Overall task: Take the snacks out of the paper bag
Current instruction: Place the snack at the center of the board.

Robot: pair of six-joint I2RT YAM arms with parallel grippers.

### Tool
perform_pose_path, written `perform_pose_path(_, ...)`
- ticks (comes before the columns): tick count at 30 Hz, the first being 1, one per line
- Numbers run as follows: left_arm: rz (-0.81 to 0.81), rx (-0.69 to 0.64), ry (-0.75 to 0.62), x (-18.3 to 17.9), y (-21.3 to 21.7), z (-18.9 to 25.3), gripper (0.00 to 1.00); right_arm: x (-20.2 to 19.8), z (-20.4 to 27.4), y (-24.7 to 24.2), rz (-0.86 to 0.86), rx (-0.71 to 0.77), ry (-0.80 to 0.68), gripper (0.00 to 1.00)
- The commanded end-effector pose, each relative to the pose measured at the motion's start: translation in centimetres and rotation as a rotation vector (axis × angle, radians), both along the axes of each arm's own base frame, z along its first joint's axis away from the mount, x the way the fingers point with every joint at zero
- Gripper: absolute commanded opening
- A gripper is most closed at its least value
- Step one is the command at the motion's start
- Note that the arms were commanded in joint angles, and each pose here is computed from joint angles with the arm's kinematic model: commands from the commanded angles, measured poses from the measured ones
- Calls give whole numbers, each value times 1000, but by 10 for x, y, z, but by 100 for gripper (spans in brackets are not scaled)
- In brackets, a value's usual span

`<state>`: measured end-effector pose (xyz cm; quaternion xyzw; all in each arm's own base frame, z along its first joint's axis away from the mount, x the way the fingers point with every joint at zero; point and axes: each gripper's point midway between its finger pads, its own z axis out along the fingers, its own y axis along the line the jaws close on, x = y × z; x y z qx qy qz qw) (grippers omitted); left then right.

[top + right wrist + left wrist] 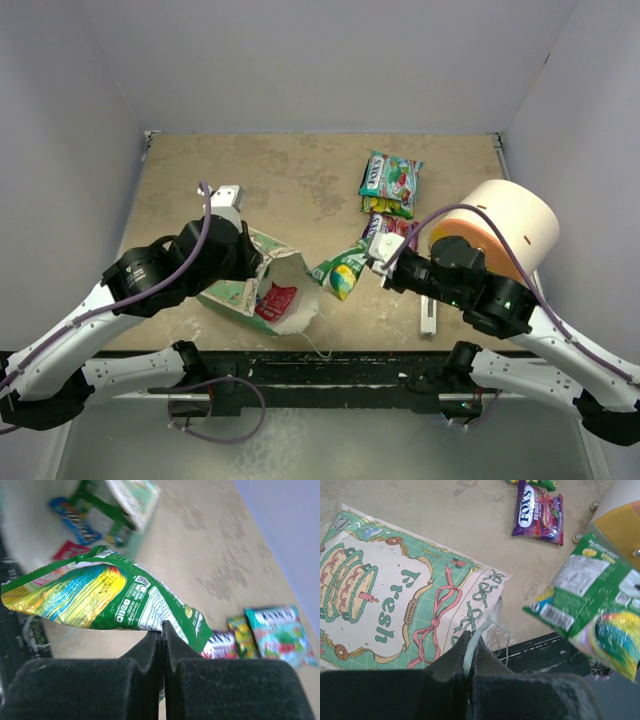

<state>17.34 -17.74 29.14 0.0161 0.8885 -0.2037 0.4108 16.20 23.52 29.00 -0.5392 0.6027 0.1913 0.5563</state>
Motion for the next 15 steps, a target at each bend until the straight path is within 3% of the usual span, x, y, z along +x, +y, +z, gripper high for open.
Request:
perform_pose_path(1,23,3,-48,6,6,17,0,54,28,-38,-389,116,-22,0)
perform_pose_path(15,10,-24,-51,5,2,24,0,211,-61,-103,-719,-24,115,0)
